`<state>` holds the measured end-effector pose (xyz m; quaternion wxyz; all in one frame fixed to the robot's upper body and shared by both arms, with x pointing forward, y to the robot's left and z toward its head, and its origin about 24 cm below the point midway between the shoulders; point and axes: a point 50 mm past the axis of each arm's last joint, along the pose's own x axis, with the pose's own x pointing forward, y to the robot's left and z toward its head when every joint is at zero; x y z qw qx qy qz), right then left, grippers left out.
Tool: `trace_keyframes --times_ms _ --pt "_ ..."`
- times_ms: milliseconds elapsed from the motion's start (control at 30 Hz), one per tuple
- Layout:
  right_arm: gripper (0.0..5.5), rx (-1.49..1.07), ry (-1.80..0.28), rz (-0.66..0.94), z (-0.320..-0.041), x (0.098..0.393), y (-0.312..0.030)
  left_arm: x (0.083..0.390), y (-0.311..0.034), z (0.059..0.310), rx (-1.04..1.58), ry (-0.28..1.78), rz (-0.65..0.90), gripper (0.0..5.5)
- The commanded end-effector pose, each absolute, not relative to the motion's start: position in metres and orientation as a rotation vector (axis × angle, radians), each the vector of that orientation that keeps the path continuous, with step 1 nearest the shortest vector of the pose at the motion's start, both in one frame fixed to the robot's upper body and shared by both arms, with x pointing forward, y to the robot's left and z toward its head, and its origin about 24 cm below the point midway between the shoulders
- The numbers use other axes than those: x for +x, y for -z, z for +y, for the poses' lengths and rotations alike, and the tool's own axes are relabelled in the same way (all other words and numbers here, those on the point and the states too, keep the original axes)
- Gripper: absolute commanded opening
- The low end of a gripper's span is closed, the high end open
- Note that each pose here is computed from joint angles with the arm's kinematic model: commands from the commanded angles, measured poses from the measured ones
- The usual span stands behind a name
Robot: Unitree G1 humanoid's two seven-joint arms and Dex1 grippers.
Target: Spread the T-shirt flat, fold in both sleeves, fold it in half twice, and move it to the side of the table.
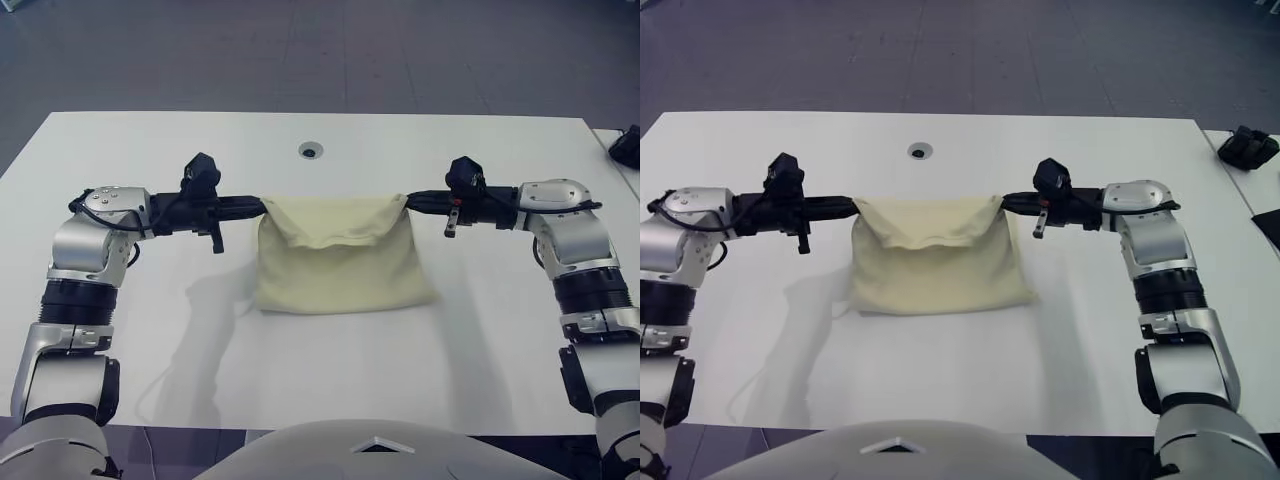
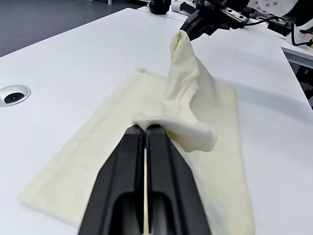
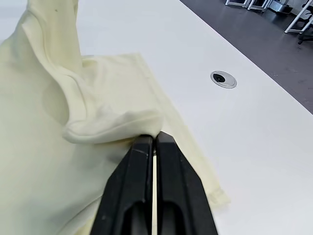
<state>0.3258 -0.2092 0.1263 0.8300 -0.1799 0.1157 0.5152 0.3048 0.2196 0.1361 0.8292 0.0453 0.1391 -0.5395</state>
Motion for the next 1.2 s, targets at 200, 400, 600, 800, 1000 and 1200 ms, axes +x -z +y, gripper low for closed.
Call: trace_keyframes --times_ms 200,400,600,800,1000,1200 --pt "0.02 -0.352 -0.985 0.349 -0.217 0.344 -0.093 0.325 -0.100 0.225 0.105 1.023 0.405 0.00" --pt "0.02 -0.349 -0.962 0.395 -0.218 0.345 -0.076 0.335 -0.090 0.222 0.090 0.969 0.424 0.00" --pt "0.02 -0.342 -0.924 0.374 -0.218 0.352 -0.079 0.344 -0.096 0.221 0.016 0.919 0.381 0.00" --pt "0.02 -0.346 -0.900 0.349 -0.219 0.358 -0.086 0.348 -0.095 0.223 0.020 0.874 0.385 0.00" --pt "0.34 -0.407 -0.773 0.345 -0.216 0.363 -0.077 0.354 -0.078 0.214 0.039 0.792 0.447 0.24" --pt "1.24 -0.281 -0.540 0.178 -0.215 0.376 -0.093 0.378 -0.108 0.224 -0.174 0.503 0.283 1.13"
